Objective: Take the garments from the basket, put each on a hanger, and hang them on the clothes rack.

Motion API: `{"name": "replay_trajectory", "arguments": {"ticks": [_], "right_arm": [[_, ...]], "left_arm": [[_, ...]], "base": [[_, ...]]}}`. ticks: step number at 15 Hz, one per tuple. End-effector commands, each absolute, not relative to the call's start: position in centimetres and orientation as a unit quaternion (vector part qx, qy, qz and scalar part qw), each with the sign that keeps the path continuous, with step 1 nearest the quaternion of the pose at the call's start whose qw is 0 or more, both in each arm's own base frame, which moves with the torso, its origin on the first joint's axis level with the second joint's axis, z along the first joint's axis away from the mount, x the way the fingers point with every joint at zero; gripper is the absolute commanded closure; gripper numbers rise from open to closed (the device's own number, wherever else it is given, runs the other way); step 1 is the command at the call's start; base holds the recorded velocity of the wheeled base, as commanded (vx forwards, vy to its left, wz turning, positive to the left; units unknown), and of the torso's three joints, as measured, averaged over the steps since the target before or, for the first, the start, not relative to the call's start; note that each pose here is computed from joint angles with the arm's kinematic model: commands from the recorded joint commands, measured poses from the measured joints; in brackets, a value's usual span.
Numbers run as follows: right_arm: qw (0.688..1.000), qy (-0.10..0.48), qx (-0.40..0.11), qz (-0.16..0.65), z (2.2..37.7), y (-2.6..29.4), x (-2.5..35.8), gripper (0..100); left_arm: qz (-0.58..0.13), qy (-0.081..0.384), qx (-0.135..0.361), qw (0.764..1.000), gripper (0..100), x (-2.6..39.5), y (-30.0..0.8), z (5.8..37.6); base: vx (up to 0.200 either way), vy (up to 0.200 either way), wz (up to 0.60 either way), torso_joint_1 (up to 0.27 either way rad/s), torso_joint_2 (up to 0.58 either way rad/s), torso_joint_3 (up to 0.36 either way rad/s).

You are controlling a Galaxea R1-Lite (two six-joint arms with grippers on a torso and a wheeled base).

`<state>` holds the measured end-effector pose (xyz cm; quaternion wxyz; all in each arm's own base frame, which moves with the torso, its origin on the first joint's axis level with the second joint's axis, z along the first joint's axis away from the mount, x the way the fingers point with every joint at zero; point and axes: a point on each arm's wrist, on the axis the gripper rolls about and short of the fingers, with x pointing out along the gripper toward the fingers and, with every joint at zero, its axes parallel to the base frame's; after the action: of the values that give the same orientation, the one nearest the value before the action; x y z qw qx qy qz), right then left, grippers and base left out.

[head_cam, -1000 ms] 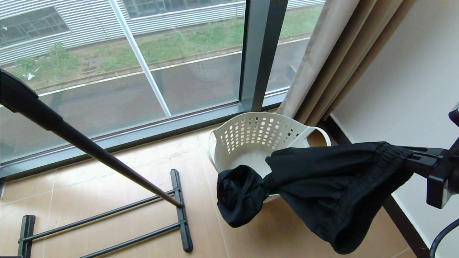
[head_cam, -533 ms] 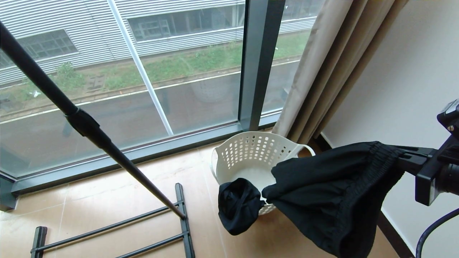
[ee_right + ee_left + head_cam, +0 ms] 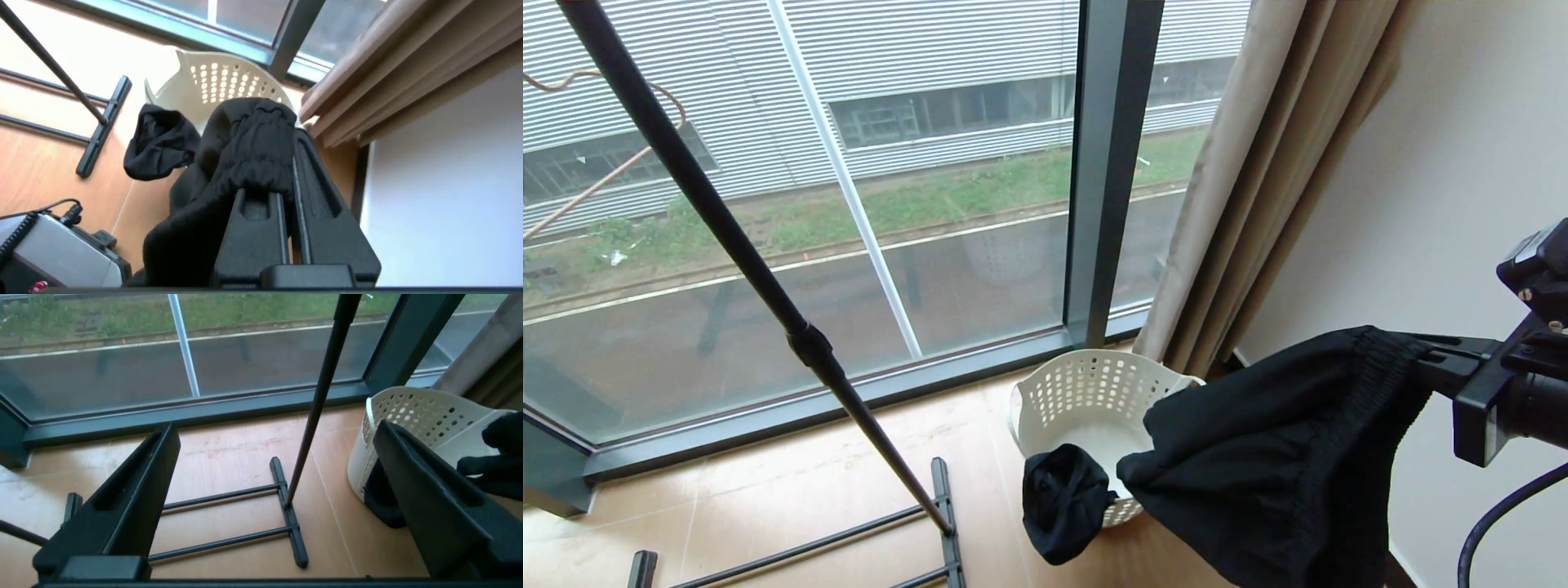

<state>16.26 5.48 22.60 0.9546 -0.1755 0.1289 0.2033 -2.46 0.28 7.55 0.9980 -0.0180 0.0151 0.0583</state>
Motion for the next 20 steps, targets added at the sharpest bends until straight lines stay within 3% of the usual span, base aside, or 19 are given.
{"name": "replay_trajectory", "arguments": {"ticks": [1,20], "right_arm": [[0.954,0.132,-0.176,0.204,22.48,5.54,16.4,100],[0.952,0.138,-0.18,0.207,21.94,5.48,16.15,100]], "left_arm": [[0.059,0.016,-0.018,0.998,0,-2.46,0.28,7.55],[0.059,0.015,-0.019,0.998,0,-2.45,0.28,7.57]], "base": [[0.0,0.0,0.0,0.178,-0.5,-0.119],[0.0,0.0,0.0,0.223,-0.51,-0.13]]}}
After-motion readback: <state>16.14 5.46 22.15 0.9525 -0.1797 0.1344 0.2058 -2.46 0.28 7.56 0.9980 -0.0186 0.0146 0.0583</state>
